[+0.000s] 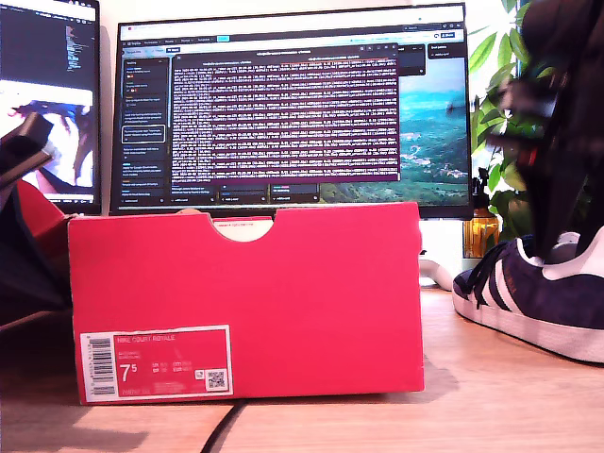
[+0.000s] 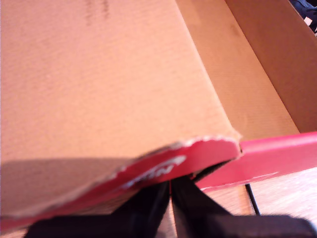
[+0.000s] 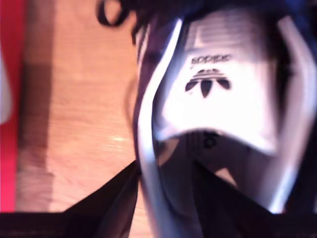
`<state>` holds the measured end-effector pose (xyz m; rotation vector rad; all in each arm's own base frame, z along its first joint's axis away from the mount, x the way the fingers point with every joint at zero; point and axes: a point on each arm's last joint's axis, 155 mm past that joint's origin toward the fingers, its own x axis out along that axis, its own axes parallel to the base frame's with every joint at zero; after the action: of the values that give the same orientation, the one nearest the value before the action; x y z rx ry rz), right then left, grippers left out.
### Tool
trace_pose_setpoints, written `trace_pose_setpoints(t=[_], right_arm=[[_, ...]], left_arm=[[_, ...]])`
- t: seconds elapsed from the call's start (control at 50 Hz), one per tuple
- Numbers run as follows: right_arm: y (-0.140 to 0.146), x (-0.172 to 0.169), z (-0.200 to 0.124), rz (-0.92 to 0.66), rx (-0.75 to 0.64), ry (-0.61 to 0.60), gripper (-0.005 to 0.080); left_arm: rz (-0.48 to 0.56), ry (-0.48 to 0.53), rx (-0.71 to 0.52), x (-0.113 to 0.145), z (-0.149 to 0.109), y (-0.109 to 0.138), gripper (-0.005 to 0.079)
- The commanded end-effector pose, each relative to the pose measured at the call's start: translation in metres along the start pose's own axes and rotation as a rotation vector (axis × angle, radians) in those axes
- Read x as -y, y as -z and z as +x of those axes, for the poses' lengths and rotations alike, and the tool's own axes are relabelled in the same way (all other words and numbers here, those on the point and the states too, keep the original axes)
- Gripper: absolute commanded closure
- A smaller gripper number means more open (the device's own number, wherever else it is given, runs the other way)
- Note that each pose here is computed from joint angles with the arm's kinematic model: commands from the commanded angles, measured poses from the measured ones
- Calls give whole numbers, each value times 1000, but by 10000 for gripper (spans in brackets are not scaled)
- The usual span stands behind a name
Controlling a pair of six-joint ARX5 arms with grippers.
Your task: Pack the blue shoes by picking the first shoe and placing it inside the red shoebox, left side, then picking and rotating the second shoe and placing it in the shoebox
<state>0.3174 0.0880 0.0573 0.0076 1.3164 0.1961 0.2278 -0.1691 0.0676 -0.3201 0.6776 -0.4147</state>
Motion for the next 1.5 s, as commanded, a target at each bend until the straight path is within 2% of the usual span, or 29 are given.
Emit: trace_pose_setpoints(t=[0.0, 0.08, 0.12, 0.16, 0.22, 0.24, 0.26, 0.48, 0.74, 0.96, 1.16, 1.48], right_arm=[[6, -2, 11, -9, -43, 0, 448], [9, -1, 19, -6, -70, 3, 455], [9, -2, 21, -8, -73, 2, 495], [8, -3, 23, -13, -71, 1, 577], [2, -5, 23, -18, -46, -3, 754], [-1, -6, 23, -22, -35, -4, 772], [-3, -6, 23, -21, -24, -6, 752], [-26, -32, 8, -24, 31, -83, 765], [-67, -80, -45, -4, 117, -234, 765], [-86, -116, -92, 30, 146, -373, 765], [-95, -164, -125, 64, 169, -513, 765], [-106, -250, -146, 52, 285, -640, 765]], left_arm=[[-3, 5, -1, 0, 1, 2, 762], [-1, 4, -2, 0, 1, 2, 762], [-1, 4, -3, 0, 1, 2, 762], [-1, 3, -3, 0, 1, 2, 762], [-1, 3, -3, 0, 1, 2, 762], [-1, 3, -3, 0, 1, 2, 762], [-1, 3, -3, 0, 1, 2, 762], [-1, 2, -6, 0, 1, 3, 762], [0, 2, -6, 0, 1, 3, 762], [0, 1, -6, -1, 1, 3, 762], [0, 1, -6, -1, 1, 3, 762], [0, 1, -6, -1, 1, 3, 762]])
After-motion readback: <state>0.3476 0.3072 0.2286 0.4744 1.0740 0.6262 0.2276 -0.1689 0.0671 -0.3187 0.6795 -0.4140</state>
